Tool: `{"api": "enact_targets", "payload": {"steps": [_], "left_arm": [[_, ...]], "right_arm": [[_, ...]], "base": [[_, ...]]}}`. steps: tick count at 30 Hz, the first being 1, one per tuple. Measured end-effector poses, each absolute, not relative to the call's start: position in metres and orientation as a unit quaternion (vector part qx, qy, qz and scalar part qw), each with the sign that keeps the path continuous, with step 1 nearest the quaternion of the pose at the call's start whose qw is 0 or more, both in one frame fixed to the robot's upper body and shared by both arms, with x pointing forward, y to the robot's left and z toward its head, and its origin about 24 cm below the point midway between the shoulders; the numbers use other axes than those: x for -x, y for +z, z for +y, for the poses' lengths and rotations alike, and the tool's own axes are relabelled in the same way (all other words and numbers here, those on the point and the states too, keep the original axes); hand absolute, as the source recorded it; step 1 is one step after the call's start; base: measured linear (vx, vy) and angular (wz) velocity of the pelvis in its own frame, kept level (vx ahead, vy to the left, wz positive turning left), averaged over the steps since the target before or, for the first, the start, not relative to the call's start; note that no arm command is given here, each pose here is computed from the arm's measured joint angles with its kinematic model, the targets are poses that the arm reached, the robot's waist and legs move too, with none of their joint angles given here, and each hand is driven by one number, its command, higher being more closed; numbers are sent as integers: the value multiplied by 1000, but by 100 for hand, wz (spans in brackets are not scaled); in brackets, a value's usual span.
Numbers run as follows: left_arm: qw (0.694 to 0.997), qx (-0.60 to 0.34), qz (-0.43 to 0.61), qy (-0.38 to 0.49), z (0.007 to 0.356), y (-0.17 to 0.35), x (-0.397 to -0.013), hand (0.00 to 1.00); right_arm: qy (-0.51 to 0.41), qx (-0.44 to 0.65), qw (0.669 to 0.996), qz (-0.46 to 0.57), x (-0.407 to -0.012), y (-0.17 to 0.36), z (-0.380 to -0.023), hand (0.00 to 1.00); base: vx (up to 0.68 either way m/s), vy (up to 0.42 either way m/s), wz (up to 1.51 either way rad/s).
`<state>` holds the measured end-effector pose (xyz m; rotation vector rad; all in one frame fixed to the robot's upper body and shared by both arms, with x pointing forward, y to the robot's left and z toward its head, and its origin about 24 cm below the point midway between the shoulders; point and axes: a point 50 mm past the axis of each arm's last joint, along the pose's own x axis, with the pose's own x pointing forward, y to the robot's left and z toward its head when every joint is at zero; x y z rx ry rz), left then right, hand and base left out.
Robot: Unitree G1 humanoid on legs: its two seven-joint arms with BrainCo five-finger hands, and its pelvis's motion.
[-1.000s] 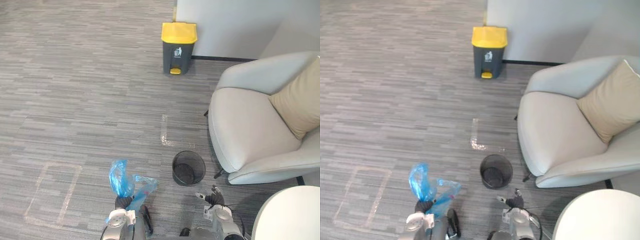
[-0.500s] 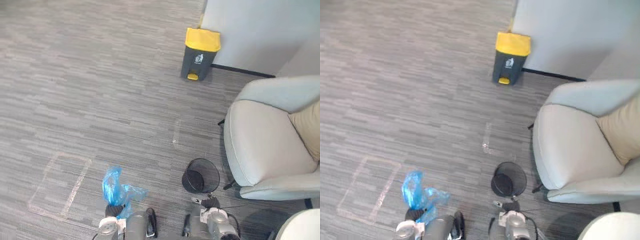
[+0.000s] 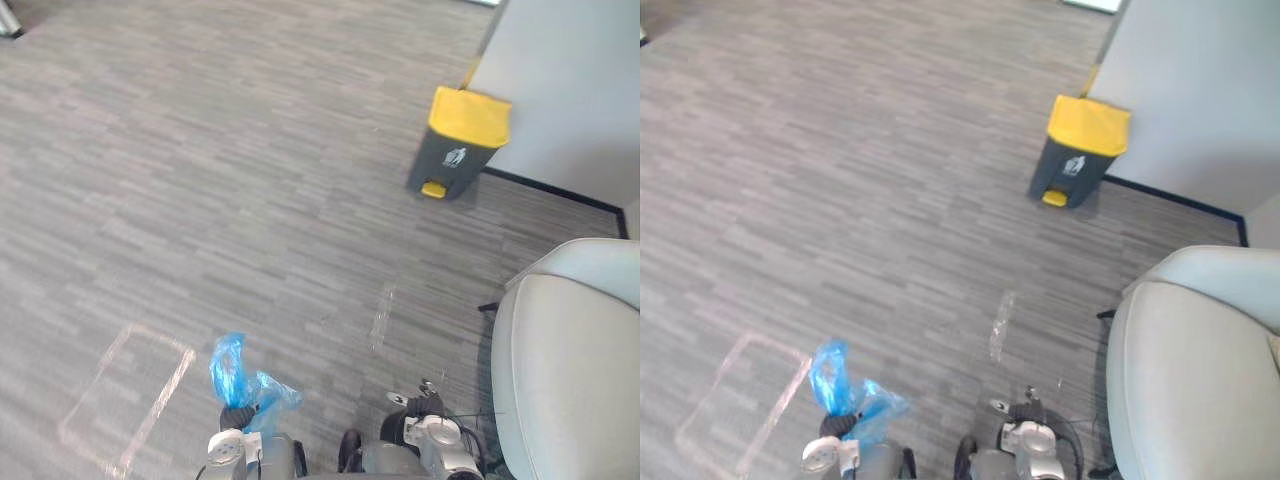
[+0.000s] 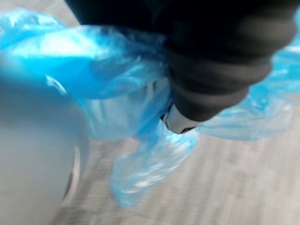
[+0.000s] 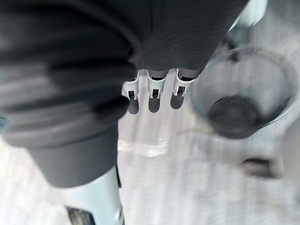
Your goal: Gather rubbish on tea table into small bin, then transfer packed bag to large trash can.
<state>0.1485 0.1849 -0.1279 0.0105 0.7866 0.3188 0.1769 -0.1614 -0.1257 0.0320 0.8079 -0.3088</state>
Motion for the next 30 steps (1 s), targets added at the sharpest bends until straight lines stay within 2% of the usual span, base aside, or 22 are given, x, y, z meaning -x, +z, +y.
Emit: {"api": "enact_targets", "payload": {"steps": [4,7,13,16,19,21,24,27,30], "left_arm": [[909,17,383,165,177,-129,-148,100],[915,11,369,163,182,-124,-162,100],[910,-14,389,146,184,-130,-146,100],[908,-23,395,135,182,-131,-144,100],[908,-24,396,134,183,-132,-146,100],[899,-40,415,137,193,-137,-140,100],[889,-32,435,137,189,-142,-135,100],[893,-14,426,143,183,-140,-143,100],[903,-1,404,146,179,-134,-148,100]], "right_arm": [[-167,-11,908,385,-177,-124,-170,0],[-161,-15,906,392,-177,-125,-164,0],[-158,-9,903,400,-169,-128,-164,0],[-161,-7,892,422,-153,-135,-165,0],[-162,-3,893,420,-155,-134,-168,0],[-157,0,890,429,-152,-137,-167,0],[-160,11,890,426,-160,-136,-177,0],[-172,3,883,437,-154,-138,-180,0],[-157,-1,887,434,-157,-138,-169,0]], "base": [[418,334,-60],[331,298,-29],[307,175,-78],[389,-17,-28],[496,-121,-28],[578,-184,0],[585,-183,-18],[500,-188,24],[431,-73,-7]]}}
